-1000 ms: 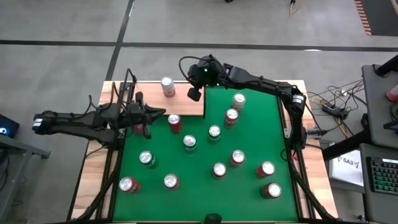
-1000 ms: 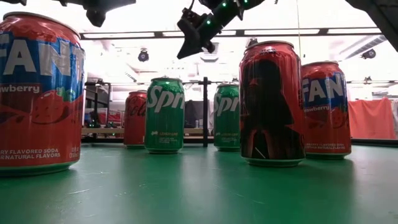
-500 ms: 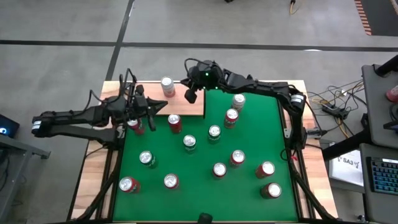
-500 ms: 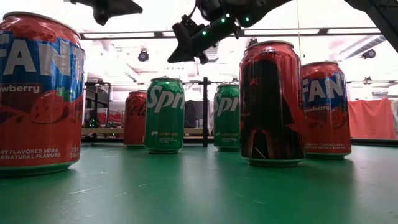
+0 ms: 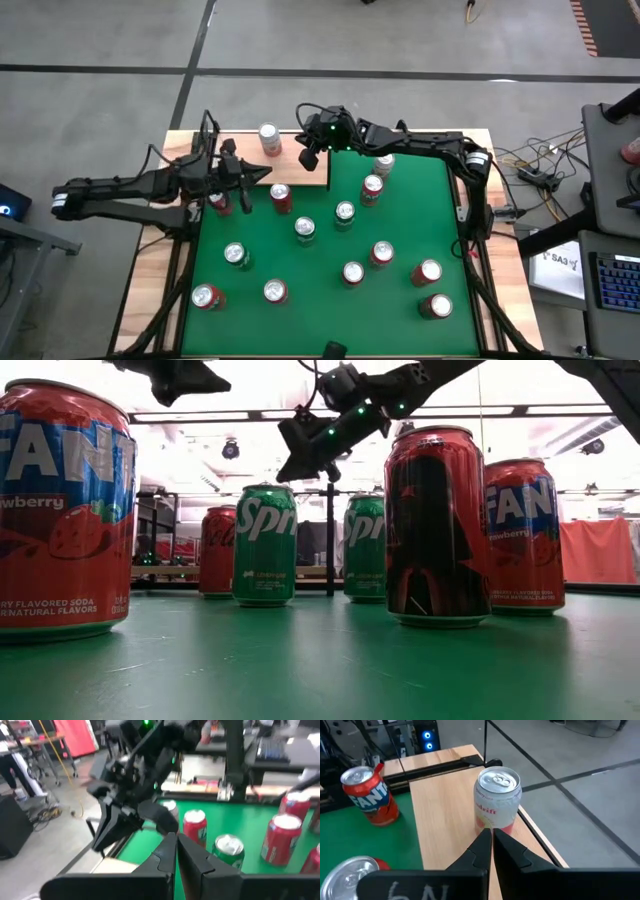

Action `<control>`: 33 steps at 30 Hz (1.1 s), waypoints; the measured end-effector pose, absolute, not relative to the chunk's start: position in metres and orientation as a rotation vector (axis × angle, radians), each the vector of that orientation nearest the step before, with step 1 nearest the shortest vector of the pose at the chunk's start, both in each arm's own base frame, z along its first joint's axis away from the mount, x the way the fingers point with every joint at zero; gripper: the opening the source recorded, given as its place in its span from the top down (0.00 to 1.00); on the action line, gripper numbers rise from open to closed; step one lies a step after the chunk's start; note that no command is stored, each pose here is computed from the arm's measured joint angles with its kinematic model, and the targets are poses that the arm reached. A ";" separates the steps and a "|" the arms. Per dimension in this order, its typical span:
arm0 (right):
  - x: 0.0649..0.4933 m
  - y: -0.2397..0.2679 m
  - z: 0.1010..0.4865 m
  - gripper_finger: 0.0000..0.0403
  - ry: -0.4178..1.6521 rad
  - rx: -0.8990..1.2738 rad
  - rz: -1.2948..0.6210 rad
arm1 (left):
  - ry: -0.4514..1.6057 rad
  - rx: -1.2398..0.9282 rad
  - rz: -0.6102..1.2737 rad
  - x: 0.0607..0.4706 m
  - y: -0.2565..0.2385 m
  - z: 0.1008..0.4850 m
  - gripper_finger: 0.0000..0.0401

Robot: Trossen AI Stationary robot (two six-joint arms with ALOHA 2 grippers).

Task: Place canned beverage on shelf
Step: Put the pink-white soda can on the shelf

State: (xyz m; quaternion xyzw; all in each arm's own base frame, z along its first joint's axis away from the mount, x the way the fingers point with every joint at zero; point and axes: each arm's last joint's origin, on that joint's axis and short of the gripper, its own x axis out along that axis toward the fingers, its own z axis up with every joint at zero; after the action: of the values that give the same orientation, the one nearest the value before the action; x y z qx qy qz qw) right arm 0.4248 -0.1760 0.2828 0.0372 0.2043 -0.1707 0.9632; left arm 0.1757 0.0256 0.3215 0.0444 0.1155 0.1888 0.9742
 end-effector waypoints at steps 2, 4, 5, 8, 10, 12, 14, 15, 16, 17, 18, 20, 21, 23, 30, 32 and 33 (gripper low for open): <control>0.422 -0.175 0.285 0.98 0.436 0.064 -0.342 | 0.294 0.092 0.394 0.178 0.029 0.322 1.00; 0.417 -0.173 0.291 0.98 0.456 0.055 -0.338 | 0.353 0.091 0.413 0.181 0.033 0.322 1.00; 0.413 -0.171 0.295 0.98 0.464 0.048 -0.340 | 0.385 0.091 0.423 0.183 0.036 0.322 1.00; 0.403 -0.168 0.307 0.98 0.490 0.020 -0.353 | 0.499 0.087 0.460 0.188 0.045 0.320 1.00; 0.396 -0.165 0.313 0.98 0.516 0.006 -0.357 | 0.575 0.077 0.478 0.190 0.053 0.317 1.00; 0.388 -0.162 0.319 0.98 0.541 -0.007 -0.357 | 0.629 0.058 0.488 0.193 0.061 0.313 1.00; 0.381 -0.159 0.328 0.98 0.556 -0.016 -0.352 | 0.672 0.037 0.479 0.195 0.069 0.309 1.00; 0.377 -0.157 0.331 0.98 0.568 -0.020 -0.349 | 0.690 0.029 0.470 0.196 0.074 0.306 1.00; 0.373 -0.155 0.334 0.98 0.576 -0.026 -0.345 | 0.705 0.020 0.457 0.197 0.078 0.303 1.00; 0.369 -0.154 0.338 0.98 0.579 -0.028 -0.344 | 0.714 0.010 0.440 0.197 0.082 0.301 1.00; 0.366 -0.153 0.339 0.98 0.590 -0.032 -0.341 | 0.725 -0.001 0.429 0.198 0.088 0.299 1.00; 0.359 -0.150 0.341 0.98 0.616 -0.036 -0.334 | 0.740 -0.018 0.427 0.199 0.099 0.294 1.00; 0.356 -0.149 0.342 0.98 0.631 -0.038 -0.329 | 0.753 -0.024 0.434 0.200 0.105 0.292 1.00; 0.350 -0.146 0.344 0.98 0.648 -0.041 -0.320 | 0.774 -0.029 0.454 0.201 0.118 0.289 1.00; 0.333 -0.139 0.341 0.98 0.717 -0.051 -0.301 | 0.842 -0.041 0.465 0.209 0.157 0.280 1.00; 0.328 -0.137 0.341 0.98 0.730 -0.047 -0.300 | 0.862 -0.042 0.460 0.211 0.164 0.276 1.00; 0.325 -0.137 0.341 0.98 0.733 -0.043 -0.303 | 0.873 -0.043 0.459 0.212 0.167 0.274 1.00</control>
State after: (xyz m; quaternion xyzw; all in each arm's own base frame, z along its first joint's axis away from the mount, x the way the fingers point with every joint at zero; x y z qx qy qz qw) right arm 0.3252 -0.1370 0.3411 -0.0207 0.3568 -0.1477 0.9222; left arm 0.2123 0.1670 0.2744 -0.0204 0.4189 0.2203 0.8807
